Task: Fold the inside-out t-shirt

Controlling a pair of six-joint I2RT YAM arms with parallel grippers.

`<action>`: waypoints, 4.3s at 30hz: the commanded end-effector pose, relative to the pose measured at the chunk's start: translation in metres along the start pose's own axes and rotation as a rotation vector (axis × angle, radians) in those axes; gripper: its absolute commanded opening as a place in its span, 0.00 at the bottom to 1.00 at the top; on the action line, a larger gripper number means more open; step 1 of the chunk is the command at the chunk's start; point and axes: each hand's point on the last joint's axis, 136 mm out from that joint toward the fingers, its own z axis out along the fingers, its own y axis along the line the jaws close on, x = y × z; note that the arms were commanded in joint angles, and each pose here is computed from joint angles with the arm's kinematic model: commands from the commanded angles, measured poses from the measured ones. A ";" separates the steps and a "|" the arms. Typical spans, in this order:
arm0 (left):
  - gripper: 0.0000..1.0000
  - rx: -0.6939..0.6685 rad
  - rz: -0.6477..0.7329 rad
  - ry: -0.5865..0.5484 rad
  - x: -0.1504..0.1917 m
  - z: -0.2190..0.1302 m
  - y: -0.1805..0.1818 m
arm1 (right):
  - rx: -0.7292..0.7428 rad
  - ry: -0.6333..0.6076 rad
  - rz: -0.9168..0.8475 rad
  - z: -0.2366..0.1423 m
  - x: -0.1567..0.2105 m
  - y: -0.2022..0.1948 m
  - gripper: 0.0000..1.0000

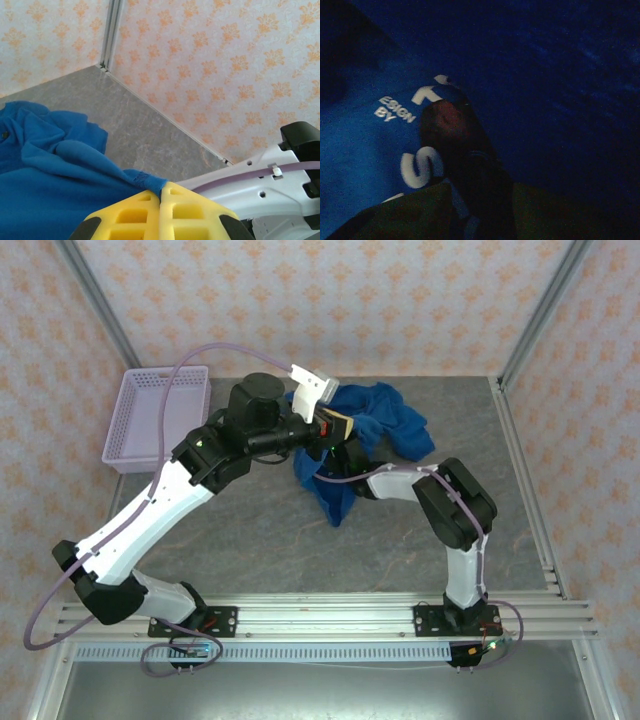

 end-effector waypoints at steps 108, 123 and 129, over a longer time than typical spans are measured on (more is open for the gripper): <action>0.00 -1.083 -0.524 0.178 0.181 -0.036 0.398 | -0.397 -0.355 0.146 -0.230 -0.119 -0.051 0.00; 0.84 -0.309 -0.109 -0.114 0.086 0.008 0.197 | -0.513 -0.342 0.133 -0.215 -0.121 -0.028 0.00; 0.85 -0.130 0.112 0.089 0.097 0.062 0.150 | -0.529 -0.337 0.127 -0.214 -0.118 -0.025 0.00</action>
